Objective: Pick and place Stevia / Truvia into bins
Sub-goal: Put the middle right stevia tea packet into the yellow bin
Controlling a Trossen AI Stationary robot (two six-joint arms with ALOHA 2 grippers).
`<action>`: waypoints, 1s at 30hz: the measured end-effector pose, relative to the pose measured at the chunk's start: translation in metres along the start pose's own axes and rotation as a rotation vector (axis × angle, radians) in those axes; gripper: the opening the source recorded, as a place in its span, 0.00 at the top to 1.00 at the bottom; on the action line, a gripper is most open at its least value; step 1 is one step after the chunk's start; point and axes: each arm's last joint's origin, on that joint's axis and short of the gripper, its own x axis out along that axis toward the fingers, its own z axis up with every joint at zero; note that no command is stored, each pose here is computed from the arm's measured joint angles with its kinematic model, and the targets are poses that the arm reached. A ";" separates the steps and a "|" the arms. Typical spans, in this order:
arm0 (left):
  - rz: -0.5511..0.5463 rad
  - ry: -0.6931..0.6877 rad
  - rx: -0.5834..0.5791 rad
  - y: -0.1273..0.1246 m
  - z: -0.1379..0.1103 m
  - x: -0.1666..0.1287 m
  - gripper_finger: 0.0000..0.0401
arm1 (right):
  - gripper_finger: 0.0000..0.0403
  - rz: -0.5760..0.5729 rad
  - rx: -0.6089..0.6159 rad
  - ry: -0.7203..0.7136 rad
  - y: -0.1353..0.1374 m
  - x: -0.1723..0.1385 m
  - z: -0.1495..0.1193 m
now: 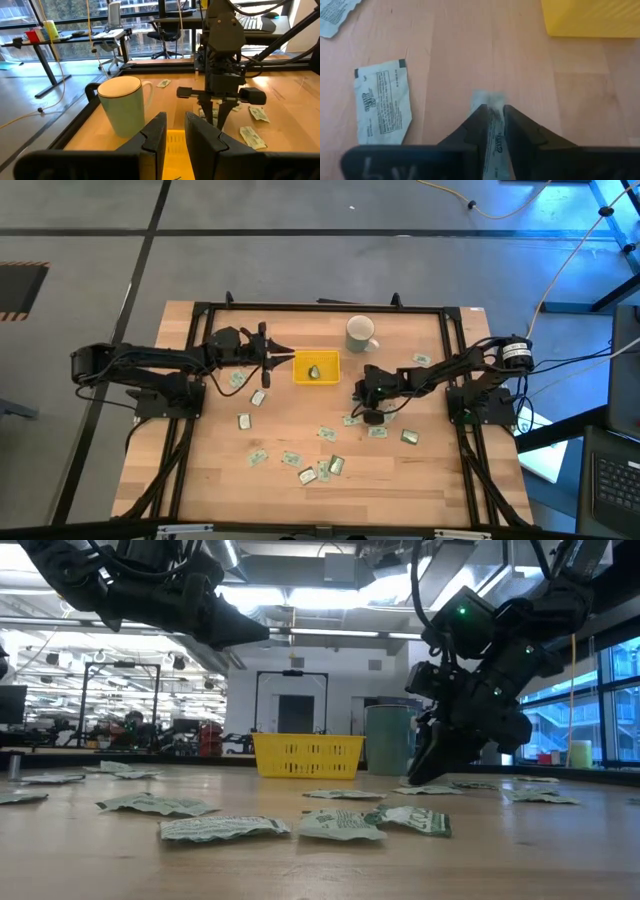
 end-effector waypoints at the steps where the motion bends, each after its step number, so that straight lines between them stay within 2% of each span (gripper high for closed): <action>1: 0.000 0.000 0.000 0.000 0.000 0.000 0.84 | 0.86 -0.001 -0.001 0.000 0.000 0.000 0.000; 8: 0.000 0.000 0.000 0.000 0.000 0.000 0.84 | 0.94 -0.008 -0.002 -0.001 0.000 0.000 0.000; 14: 0.000 0.000 0.000 0.000 0.000 0.000 0.84 | 0.97 -0.021 -0.016 -0.013 -0.001 0.001 0.008; 18: 0.000 0.000 -0.001 0.000 0.000 0.000 0.84 | 0.96 -0.023 -0.066 -0.025 -0.003 -0.001 0.027; 25: 0.000 0.004 -0.002 0.000 0.000 0.000 0.84 | 0.95 -0.015 -0.133 0.048 -0.008 -0.010 0.066; 30: 0.000 0.004 -0.001 0.000 0.000 0.000 0.84 | 0.97 -0.029 -0.162 0.025 -0.016 -0.021 0.097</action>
